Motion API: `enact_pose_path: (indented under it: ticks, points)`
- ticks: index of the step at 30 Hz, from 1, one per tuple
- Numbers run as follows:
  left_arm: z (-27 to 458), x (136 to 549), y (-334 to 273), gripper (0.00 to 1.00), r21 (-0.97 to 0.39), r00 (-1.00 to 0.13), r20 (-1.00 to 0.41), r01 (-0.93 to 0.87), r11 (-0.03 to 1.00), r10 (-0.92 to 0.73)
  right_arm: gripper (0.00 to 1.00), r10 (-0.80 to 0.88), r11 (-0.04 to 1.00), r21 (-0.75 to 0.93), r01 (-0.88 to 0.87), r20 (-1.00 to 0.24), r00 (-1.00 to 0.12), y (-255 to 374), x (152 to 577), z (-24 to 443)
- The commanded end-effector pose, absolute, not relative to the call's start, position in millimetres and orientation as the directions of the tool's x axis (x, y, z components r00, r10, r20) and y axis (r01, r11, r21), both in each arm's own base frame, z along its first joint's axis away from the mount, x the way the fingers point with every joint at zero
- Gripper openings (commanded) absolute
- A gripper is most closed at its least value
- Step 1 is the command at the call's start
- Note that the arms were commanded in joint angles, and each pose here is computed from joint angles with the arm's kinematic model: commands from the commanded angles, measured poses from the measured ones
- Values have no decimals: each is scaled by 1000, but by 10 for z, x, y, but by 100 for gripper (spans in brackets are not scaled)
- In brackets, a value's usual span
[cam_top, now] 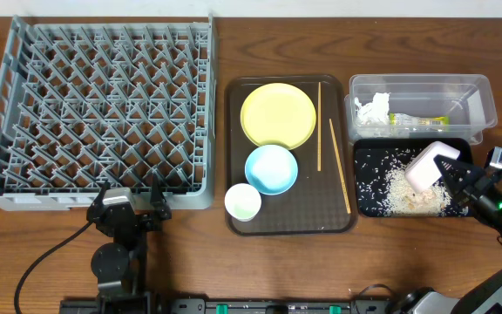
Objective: Sort waste into correct bins and load items into the dishwasher
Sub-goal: 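Carry the pink bowl over the black tray and tip out the rice, then bring the pink bowl back and set it on the brown tray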
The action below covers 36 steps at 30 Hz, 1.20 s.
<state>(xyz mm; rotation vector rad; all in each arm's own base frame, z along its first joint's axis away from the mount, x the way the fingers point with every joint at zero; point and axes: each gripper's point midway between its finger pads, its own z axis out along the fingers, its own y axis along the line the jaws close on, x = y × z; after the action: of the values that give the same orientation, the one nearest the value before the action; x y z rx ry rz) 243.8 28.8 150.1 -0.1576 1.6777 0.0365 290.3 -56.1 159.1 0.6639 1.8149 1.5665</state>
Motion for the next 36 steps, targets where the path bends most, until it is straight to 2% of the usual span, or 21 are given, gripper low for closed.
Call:
enact_pose_path:
  ticks: [1,3,4,8,11,17,27,32,36]
  points:
    - [1344,2427,286,94,-64,-155,-984,-126,990,-83,1,745,127,992,21,-81,-662,-569,2906,1552]
    - [1344,2427,286,94,-64,-155,-984,-126,990,-83,1,741,125,992,5,-90,-666,-564,2907,1576]
    - [1344,2427,286,94,-64,-155,-984,-126,990,-83,1,714,123,987,-99,-157,-682,-526,2892,1714]
    - [1344,2427,286,94,-64,-155,-984,-126,990,-83,1,732,116,993,-36,-110,-673,-564,2914,1651]
    - [1344,2427,286,94,-64,-155,-984,-126,990,-83,1,716,99,992,-82,-128,-686,-529,2898,1726]
    - [1344,2427,286,94,-64,-155,-984,-126,990,-83,1,715,109,992,-68,-126,-688,-516,2915,1701]
    - [1344,2427,286,94,-64,-155,-984,-126,990,-83,1,609,112,985,-128,-170,-774,-158,2997,1818]
    - [1344,2427,286,94,-64,-155,-984,-126,990,-83,1,465,164,947,-278,-322,-825,231,3129,2187]
    - [1344,2427,286,94,-64,-155,-984,-126,990,-83,1,333,187,867,-462,-498,-800,650,3209,2803]
